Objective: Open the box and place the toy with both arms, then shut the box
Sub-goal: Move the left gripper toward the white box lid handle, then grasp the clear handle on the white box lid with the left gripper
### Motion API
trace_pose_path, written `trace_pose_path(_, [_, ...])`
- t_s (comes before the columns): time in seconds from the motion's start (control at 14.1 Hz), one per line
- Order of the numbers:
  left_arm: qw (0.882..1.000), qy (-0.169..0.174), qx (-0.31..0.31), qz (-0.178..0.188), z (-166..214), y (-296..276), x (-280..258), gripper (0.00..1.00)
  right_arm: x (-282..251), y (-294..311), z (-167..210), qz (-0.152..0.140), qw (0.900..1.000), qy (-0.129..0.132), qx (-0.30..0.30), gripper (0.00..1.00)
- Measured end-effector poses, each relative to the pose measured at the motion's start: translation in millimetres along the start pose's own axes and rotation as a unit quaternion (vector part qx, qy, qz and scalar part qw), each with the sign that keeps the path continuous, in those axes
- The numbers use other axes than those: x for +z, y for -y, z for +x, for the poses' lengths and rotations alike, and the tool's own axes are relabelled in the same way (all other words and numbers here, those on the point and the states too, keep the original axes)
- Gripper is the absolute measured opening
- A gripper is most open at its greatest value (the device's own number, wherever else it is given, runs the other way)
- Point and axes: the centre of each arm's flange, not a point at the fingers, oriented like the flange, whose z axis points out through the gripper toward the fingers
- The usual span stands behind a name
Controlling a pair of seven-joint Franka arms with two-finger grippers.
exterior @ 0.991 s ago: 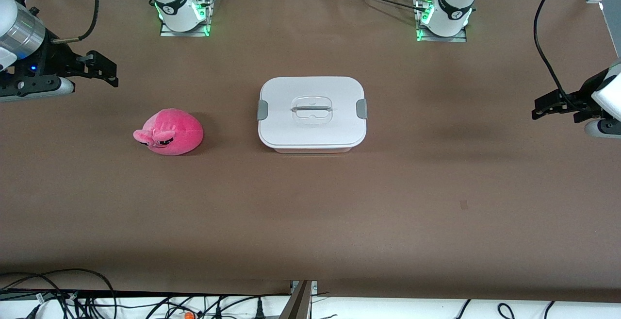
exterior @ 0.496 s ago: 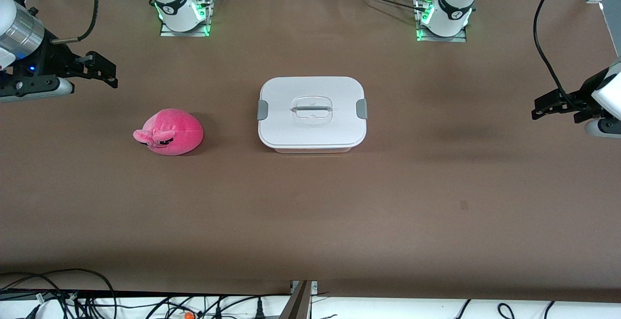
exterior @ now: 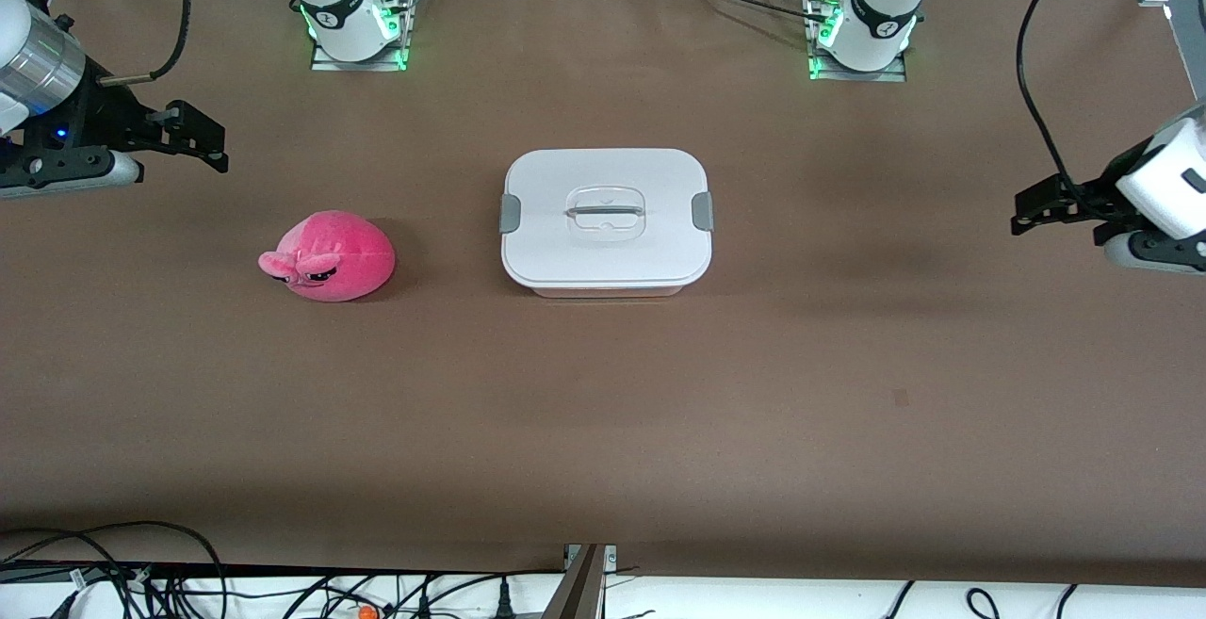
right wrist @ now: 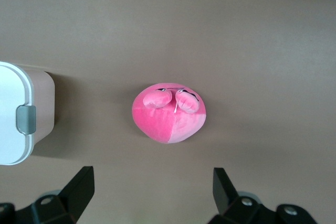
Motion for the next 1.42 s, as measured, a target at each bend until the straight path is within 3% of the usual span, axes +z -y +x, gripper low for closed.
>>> trace_pose_path(0.28, [0.996,0.018,0.057,-0.064,12,-85,24,1.00,0,-2,0,0.000,1.000,0.000,0.001,1.00])
trace_pose_path(0.57, [0.983,0.055,0.165,-0.059,9,-228,73,1.00,0,-2,0,0.000,1.000,0.000,0.002,1.00])
trace_pose_path(0.92, [0.959,0.029,0.278,-0.053,-16,-382,117,1.00,0,-3,0,0.000,1.000,0.000,0.002,1.00])
trace_pose_path(1.06, [0.939,0.023,0.339,-0.052,-35,-429,133,1.00,0,-3,0,0.000,1.000,0.000,0.003,1.00])
trace_pose_path(1.42, [0.863,-0.009,0.504,-0.032,-46,-488,186,1.00,0,-7,0,-0.005,1.000,-0.002,0.005,1.00])
